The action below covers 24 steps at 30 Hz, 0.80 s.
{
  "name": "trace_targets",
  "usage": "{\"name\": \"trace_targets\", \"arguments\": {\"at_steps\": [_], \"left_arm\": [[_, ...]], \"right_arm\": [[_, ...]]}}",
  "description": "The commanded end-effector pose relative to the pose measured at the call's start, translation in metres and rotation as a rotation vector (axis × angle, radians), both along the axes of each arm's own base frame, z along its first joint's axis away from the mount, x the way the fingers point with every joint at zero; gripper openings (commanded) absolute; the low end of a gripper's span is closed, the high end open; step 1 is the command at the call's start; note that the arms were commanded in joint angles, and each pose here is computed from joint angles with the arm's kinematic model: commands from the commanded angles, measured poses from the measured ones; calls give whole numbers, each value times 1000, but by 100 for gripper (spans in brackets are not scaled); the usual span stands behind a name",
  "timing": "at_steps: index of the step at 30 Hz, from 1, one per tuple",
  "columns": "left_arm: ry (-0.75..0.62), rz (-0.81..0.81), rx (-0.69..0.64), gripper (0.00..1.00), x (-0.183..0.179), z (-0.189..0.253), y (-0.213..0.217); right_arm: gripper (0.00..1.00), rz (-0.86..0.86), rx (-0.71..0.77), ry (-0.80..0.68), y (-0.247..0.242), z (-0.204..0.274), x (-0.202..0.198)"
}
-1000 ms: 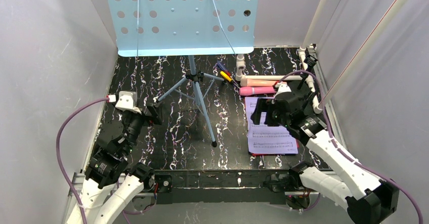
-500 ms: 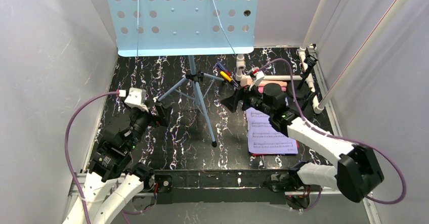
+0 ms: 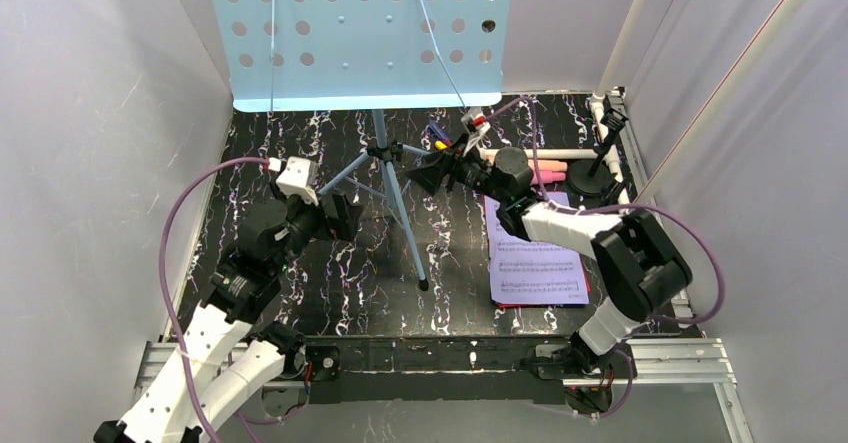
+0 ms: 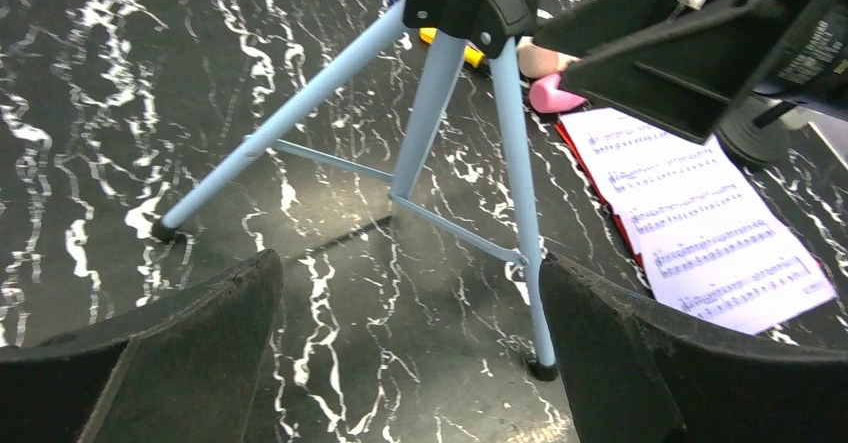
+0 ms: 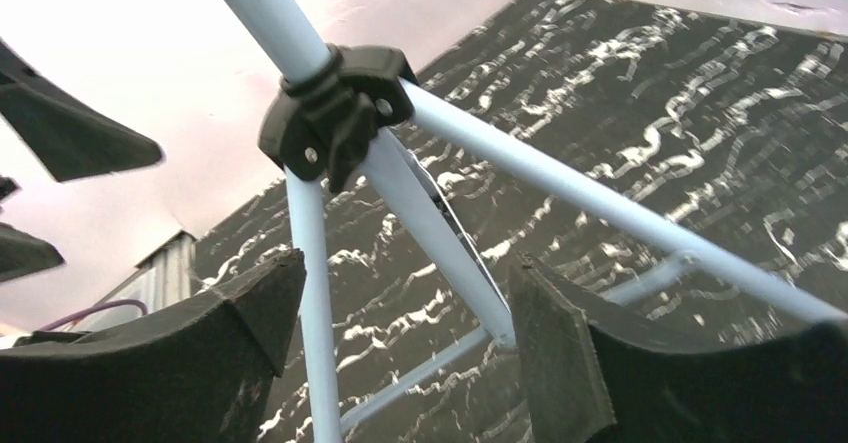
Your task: Pack up the instrument practice props
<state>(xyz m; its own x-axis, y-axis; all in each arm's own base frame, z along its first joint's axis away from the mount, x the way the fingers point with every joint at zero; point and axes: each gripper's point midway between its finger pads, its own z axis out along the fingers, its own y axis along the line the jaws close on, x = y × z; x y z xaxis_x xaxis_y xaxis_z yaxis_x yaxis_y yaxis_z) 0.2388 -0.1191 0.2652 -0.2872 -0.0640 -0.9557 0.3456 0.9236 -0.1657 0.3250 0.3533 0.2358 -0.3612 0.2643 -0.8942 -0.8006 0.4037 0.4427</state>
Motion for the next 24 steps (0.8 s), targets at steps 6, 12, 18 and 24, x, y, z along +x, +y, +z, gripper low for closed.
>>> {"name": "trace_targets", "arguments": {"at_steps": [6,12,18,24], "left_arm": [[-26,-80,-137,98,25,23,-24],[-91,-117,-174,98,53,44,-33],[-151,-142,-199,97,84,65,-37],[-212,-197,-193,95,107,78,-50]], "right_arm": [[66,161,183,-169,30,55,4],[56,215,238,-187,31,63,7],[48,288,265,-201,35,70,0],[39,308,265,-200,38,68,0]]}}
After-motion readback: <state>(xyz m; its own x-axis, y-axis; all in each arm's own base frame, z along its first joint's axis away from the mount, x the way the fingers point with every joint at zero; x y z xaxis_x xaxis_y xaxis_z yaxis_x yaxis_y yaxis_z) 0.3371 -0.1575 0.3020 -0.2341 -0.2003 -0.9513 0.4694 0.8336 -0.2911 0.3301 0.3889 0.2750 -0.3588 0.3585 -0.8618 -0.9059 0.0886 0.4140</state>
